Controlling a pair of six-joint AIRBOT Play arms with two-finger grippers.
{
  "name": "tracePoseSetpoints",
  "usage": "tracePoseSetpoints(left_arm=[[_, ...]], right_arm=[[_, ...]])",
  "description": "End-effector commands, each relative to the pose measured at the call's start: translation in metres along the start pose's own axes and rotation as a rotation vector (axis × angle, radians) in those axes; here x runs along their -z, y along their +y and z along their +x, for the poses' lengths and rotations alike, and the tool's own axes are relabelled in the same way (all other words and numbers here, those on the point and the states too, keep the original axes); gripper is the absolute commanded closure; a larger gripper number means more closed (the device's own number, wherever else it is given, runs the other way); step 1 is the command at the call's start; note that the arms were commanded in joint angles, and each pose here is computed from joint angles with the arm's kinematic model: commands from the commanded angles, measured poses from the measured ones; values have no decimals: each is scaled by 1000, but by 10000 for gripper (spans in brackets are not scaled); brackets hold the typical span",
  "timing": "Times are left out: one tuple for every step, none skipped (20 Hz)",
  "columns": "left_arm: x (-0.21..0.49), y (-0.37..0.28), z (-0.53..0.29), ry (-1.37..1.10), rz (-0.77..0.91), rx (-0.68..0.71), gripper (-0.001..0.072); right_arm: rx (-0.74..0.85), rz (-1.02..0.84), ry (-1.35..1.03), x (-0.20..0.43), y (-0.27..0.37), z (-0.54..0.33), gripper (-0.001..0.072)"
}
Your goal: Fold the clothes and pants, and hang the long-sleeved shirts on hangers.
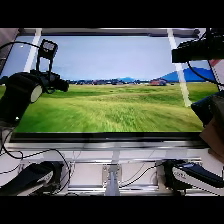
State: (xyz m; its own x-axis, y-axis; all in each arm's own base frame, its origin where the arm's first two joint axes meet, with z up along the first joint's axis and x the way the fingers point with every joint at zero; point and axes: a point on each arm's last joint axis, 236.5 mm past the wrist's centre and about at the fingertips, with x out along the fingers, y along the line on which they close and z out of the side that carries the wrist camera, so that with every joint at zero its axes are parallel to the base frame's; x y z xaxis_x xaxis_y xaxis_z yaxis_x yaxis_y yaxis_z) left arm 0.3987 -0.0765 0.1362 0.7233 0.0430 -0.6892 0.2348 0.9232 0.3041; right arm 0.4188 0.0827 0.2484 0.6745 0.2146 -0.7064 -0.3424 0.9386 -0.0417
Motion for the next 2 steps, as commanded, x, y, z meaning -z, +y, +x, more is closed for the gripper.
tracePoseSetpoints(left_arm=[[0, 0, 0, 0, 0, 0, 694], [0, 0, 0, 1, 0, 0, 694]], right_arm=[[-21, 8, -5, -1, 6, 0, 668], [-20, 8, -5, -1, 6, 1, 668]])
